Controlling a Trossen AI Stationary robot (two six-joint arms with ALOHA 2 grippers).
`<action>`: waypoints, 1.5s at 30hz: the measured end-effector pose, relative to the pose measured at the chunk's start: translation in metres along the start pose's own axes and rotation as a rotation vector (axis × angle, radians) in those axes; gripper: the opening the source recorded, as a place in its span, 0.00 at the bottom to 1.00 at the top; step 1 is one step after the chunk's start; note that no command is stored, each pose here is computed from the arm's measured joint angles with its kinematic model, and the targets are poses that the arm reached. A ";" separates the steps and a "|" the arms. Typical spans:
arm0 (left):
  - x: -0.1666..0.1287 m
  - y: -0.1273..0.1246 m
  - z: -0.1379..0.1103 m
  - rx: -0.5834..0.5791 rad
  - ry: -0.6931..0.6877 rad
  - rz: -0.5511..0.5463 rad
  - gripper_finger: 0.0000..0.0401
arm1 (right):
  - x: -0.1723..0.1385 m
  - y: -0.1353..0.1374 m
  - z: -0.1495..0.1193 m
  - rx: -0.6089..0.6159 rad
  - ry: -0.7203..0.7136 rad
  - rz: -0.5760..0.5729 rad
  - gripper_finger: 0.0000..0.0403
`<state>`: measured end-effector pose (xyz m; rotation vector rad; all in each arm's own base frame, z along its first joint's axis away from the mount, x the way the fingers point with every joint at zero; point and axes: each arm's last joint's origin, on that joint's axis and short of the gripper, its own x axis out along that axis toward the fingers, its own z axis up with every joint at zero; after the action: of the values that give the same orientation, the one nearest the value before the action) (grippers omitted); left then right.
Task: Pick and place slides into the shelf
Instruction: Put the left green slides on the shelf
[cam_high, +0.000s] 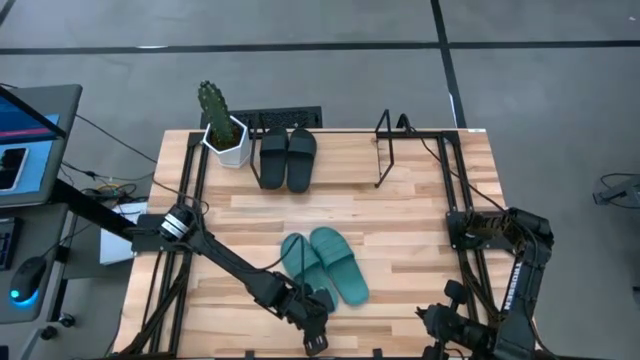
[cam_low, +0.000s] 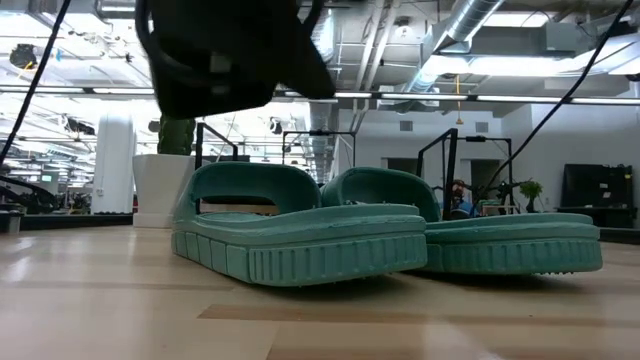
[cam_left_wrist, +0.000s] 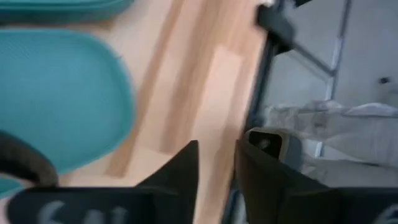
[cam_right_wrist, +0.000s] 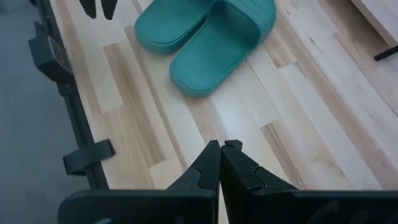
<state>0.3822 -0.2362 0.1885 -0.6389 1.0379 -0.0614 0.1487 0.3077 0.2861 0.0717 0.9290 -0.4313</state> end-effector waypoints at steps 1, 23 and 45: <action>0.000 0.000 0.002 -0.010 -0.008 -0.008 0.26 | 0.000 0.000 0.000 -0.011 0.000 0.000 0.00; -0.023 -0.009 0.049 -0.038 0.027 -0.154 0.46 | -0.009 -0.002 -0.012 -0.095 -0.006 0.004 0.00; -0.056 0.014 0.066 -0.204 0.114 0.203 0.44 | -0.017 0.002 -0.023 -0.094 -0.010 0.066 0.00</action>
<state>0.4033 -0.1755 0.2482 -0.7177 1.2248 0.1892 0.1230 0.3207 0.2858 0.0142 0.9337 -0.3259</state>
